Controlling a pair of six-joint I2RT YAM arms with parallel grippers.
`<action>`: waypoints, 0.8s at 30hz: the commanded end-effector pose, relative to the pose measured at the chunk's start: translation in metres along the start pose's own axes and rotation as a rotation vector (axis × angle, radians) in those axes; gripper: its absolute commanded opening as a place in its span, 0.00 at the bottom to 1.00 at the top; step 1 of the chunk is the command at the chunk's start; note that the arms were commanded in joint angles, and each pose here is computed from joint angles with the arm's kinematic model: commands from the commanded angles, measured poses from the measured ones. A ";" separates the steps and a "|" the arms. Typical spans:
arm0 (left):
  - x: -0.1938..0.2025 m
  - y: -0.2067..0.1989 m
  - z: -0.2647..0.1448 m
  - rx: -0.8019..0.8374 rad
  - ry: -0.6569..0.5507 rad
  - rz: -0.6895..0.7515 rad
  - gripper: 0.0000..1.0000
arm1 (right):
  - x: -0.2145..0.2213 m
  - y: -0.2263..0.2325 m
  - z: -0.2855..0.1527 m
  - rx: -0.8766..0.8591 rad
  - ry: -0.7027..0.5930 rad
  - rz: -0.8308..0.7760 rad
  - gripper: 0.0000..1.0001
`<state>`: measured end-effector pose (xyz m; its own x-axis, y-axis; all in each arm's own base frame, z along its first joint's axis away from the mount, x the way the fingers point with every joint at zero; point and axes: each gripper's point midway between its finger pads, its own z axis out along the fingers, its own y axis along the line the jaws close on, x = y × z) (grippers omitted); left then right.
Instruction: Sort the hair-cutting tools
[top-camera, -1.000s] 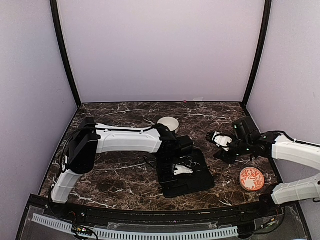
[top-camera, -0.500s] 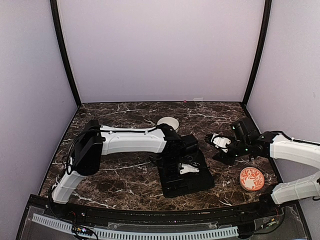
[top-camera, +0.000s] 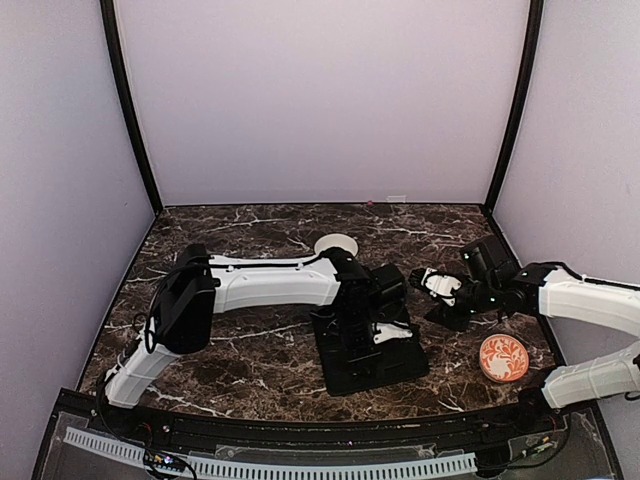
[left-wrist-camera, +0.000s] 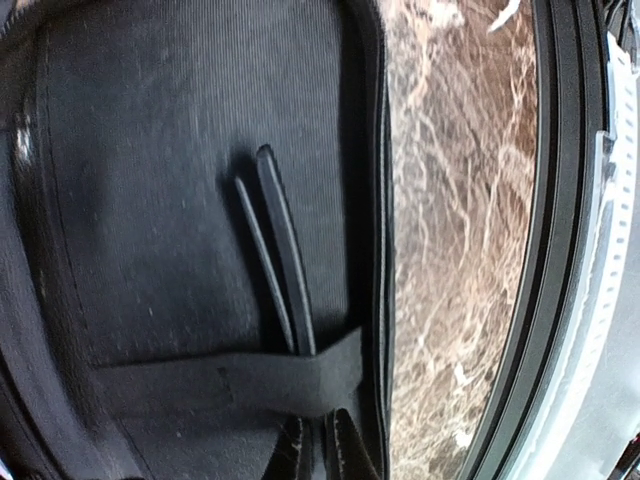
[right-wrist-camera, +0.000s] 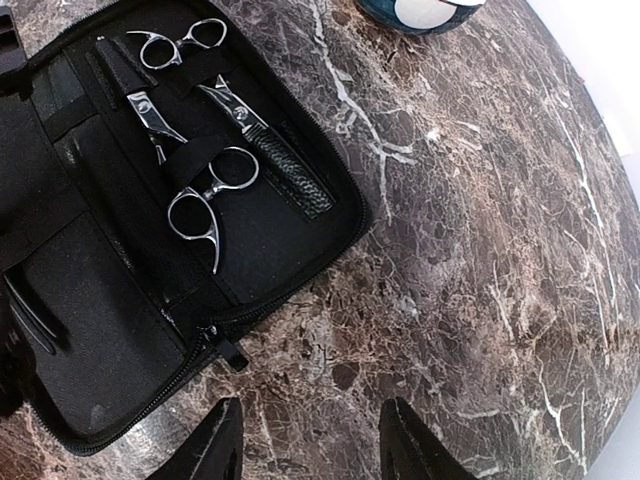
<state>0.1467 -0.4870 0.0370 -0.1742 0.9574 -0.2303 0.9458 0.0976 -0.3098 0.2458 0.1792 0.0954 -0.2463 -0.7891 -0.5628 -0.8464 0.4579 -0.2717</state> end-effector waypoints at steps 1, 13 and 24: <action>-0.028 -0.006 -0.004 0.024 -0.106 0.016 0.05 | -0.002 0.001 0.001 -0.014 -0.007 0.003 0.46; -0.011 -0.012 -0.038 -0.037 -0.125 0.005 0.34 | -0.002 0.002 0.001 -0.019 -0.005 0.002 0.47; 0.024 -0.011 -0.056 -0.065 -0.142 -0.078 0.40 | 0.000 0.007 0.004 -0.053 0.007 0.000 0.47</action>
<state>0.1432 -0.4582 0.0653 -0.2493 0.9229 -0.2935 0.9444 0.1645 -0.2848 0.2415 0.1809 0.0885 -0.2547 -0.7938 -0.5522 -0.8615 0.4457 -0.2433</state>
